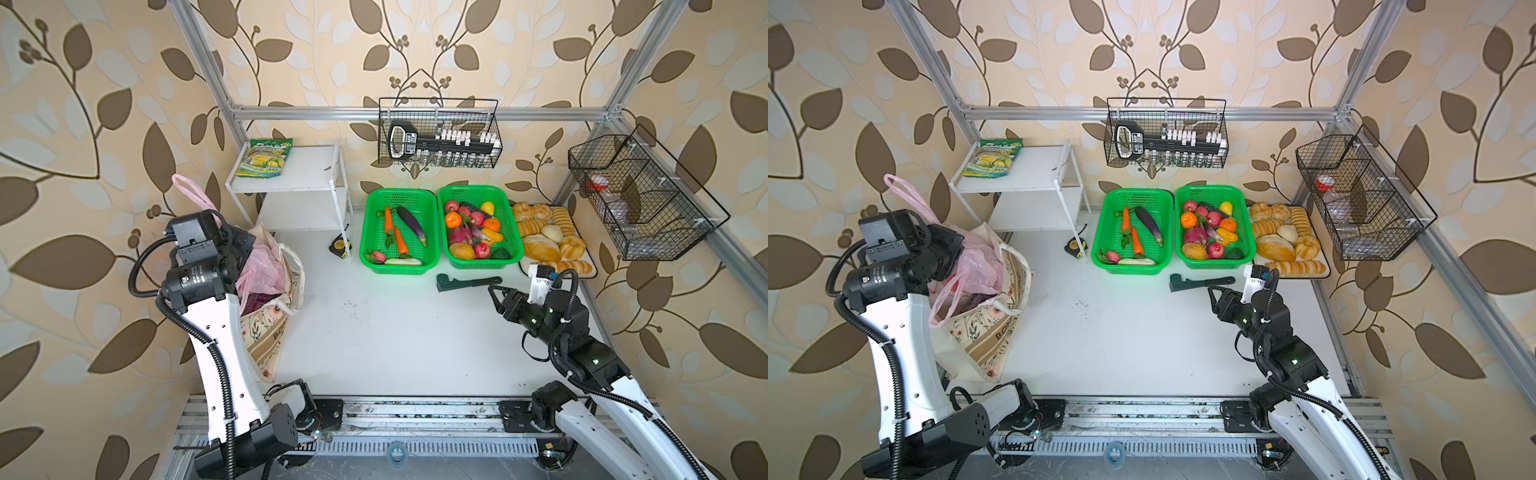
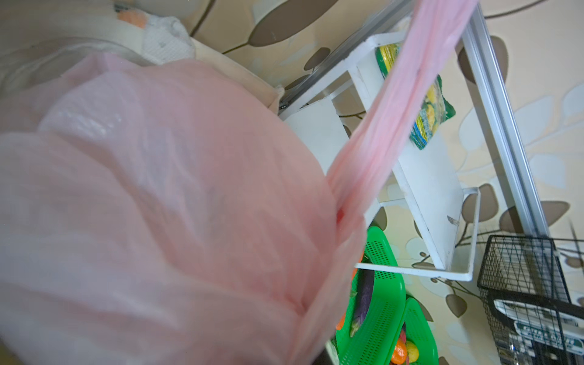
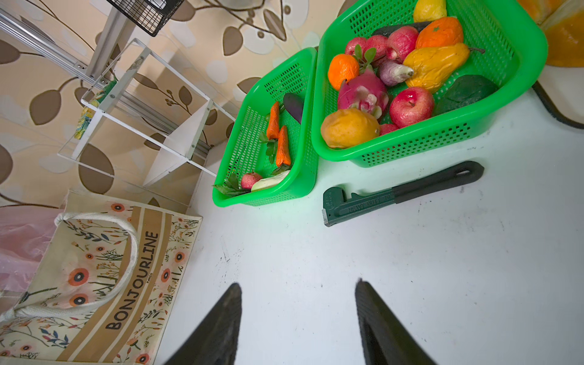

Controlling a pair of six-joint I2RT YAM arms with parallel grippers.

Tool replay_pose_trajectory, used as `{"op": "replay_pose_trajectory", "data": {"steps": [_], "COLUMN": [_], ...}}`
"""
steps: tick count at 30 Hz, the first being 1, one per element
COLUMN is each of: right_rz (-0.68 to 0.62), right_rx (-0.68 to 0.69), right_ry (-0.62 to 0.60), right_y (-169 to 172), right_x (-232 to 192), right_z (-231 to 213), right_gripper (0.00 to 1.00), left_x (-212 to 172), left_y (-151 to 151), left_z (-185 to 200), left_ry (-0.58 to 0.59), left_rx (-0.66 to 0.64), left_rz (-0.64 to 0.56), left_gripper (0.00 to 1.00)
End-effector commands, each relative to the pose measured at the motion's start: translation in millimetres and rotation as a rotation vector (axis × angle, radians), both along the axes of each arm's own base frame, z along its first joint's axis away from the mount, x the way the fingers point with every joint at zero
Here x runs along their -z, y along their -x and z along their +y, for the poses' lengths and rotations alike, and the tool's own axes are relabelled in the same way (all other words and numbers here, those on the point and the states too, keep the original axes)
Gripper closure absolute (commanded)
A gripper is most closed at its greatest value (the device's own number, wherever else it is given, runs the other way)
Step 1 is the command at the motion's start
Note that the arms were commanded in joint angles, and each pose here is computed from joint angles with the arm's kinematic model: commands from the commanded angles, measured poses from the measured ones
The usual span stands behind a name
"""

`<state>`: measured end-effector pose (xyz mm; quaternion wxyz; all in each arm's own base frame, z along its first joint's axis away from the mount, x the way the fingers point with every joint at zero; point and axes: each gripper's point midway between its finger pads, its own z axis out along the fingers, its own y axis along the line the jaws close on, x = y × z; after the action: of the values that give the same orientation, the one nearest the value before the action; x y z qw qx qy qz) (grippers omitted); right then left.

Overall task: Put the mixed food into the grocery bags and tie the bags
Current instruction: 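Lower the pink bag into the white floral tote with the left gripper, then open the left gripper to release the bag and lift out of the tote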

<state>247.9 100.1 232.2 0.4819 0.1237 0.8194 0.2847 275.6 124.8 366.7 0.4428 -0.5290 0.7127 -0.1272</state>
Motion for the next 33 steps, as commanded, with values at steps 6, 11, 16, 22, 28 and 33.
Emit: {"op": "replay_pose_trajectory", "data": {"steps": [6,11,16,22,28,33], "right_rz": [-0.033,-0.04,-0.033,-0.027,-0.028,-0.025], "right_rx": [0.016,0.024,0.006,-0.009,0.004,0.012], "right_ry": [0.034,0.037,0.023,0.019,0.022,0.026], "right_y": [6,7,4,2,5,8], "right_x": [-7,-6,-6,-6,-6,-4], "right_z": [-8,-11,-5,-1,-5,-8], "right_gripper": [0.42,0.42,0.42,0.42,0.42,0.42], "left_x": [80,33,-22,-6,73,148], "left_y": [-6,-12,-2,-12,-14,0], "left_z": [26,23,36,55,62,61], "left_ry": [0.153,0.052,-0.119,-0.169,-0.067,0.027], "left_rx": [-0.116,-0.056,-0.076,-0.094,-0.134,-0.188], "left_rz": [0.145,-0.004,-0.021,0.06,0.19,0.331], "left_gripper": [0.87,0.31,0.25,0.46,0.56,0.57]}}
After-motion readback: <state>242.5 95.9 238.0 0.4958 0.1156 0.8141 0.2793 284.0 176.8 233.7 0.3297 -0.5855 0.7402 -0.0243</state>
